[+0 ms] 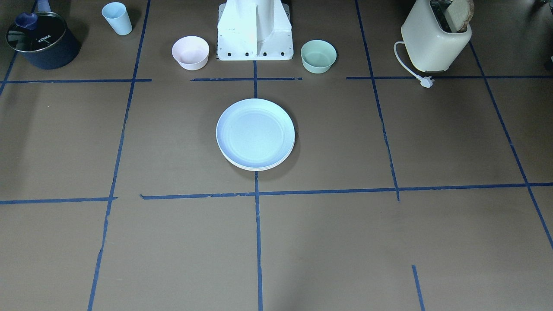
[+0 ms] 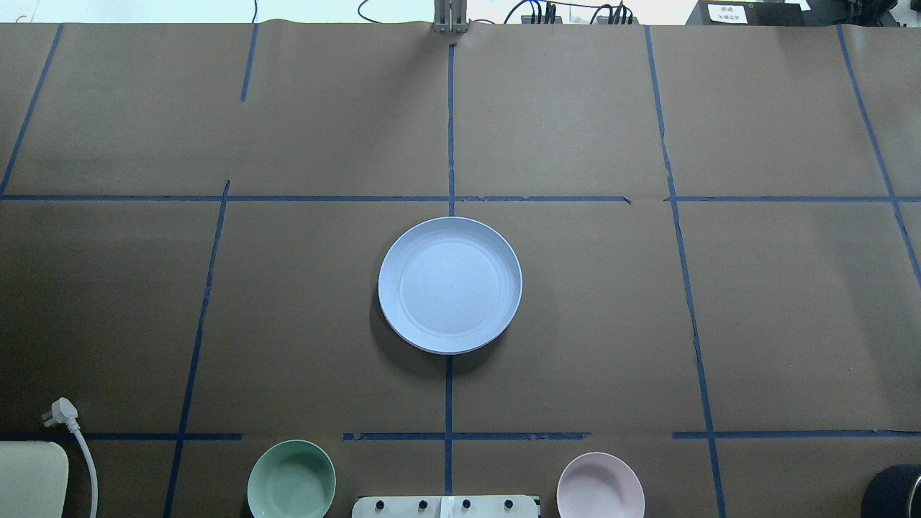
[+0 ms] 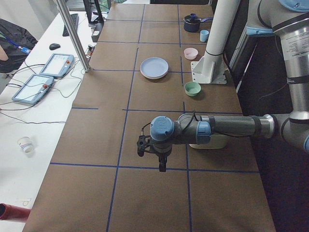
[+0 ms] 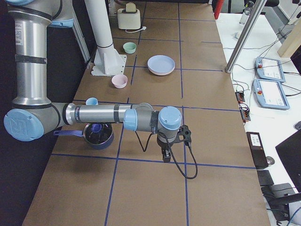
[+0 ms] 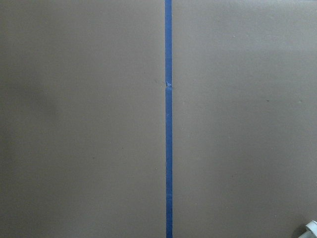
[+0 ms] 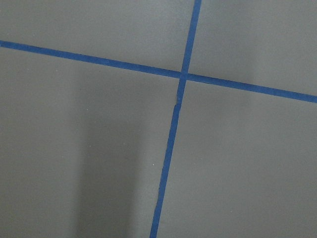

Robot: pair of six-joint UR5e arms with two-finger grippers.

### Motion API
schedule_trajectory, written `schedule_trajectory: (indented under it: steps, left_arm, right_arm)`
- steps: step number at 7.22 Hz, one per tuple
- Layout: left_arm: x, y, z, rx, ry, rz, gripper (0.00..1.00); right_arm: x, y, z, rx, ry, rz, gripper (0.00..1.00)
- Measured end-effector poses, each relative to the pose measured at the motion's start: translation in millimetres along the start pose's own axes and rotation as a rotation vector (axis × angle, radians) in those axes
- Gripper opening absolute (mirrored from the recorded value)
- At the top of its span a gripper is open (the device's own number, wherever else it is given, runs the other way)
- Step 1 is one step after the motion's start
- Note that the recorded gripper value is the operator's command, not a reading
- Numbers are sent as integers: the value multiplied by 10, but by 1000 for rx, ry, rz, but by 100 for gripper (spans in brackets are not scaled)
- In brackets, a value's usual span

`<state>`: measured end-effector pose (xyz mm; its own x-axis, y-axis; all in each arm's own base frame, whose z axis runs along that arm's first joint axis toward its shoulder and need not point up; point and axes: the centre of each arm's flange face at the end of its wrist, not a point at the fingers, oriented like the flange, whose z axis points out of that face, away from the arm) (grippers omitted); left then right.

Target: Stack three plates with pink and blue

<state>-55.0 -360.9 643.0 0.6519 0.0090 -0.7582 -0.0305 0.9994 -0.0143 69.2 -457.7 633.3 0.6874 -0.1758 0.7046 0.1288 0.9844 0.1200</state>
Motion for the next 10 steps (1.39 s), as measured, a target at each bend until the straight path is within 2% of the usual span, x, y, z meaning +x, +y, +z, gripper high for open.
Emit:
schedule_trajectory:
  steps: [10]
  left_arm:
    - [-5, 2, 2, 0, -2, 0, 100]
  right_arm:
    - [-34, -3, 24, -2, -17, -4, 100]
